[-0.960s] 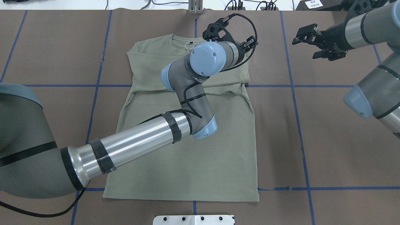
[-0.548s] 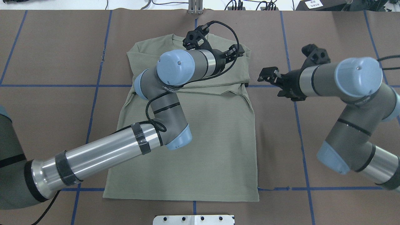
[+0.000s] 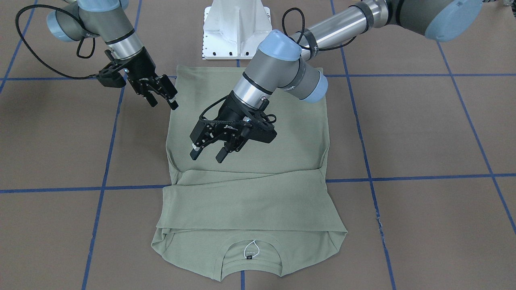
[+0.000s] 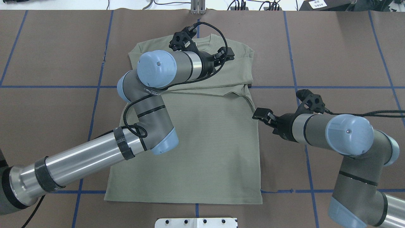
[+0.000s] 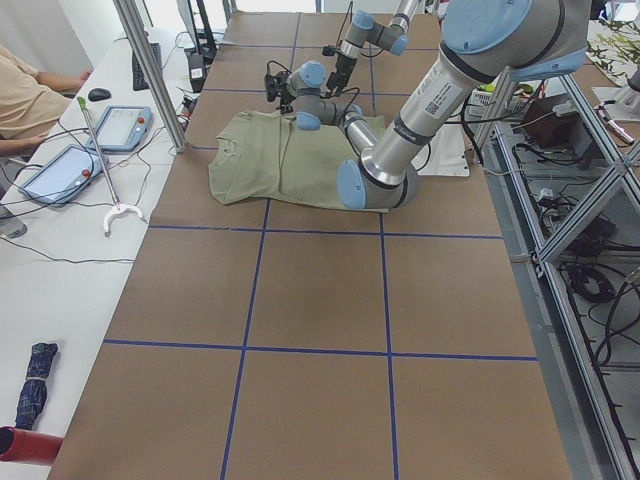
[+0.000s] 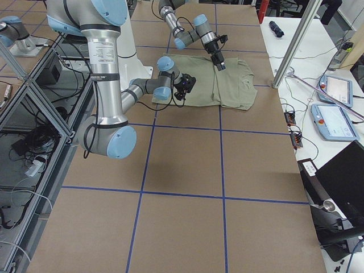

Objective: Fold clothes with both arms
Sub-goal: 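Lay the sleeve by the collar with the left gripper while the right nears the hem, then release the sleeve and move the left gripper down to the hem corner nearest it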

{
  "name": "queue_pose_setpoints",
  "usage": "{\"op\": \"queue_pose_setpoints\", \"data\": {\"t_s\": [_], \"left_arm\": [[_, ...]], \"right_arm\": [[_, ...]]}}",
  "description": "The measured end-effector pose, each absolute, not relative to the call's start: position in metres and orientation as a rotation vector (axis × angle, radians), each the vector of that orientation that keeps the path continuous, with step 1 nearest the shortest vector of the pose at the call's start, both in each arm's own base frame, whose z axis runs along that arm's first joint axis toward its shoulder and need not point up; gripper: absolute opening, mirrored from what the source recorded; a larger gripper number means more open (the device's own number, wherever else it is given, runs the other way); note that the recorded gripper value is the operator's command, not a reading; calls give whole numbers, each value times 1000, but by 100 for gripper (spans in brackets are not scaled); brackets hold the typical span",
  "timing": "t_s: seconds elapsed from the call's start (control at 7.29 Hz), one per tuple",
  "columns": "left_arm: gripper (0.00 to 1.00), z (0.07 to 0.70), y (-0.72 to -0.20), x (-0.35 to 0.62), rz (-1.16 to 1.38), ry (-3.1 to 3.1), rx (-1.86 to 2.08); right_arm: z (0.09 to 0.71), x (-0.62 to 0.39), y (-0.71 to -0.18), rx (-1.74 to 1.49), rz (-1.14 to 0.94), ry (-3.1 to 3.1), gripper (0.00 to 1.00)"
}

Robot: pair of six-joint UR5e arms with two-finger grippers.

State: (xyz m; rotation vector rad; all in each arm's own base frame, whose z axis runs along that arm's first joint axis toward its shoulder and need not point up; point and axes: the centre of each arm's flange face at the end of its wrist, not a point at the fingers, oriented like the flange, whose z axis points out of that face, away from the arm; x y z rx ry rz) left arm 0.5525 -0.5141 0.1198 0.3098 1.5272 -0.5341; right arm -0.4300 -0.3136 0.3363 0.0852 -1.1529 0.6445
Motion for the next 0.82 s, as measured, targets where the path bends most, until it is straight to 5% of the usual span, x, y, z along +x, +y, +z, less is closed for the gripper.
{"op": "queue_pose_setpoints", "data": {"t_s": [0.82], "left_arm": [[88, 181, -463, 488, -481, 1549, 247]], "right_arm": [[339, -502, -153, 8, 775, -1037, 91]]}}
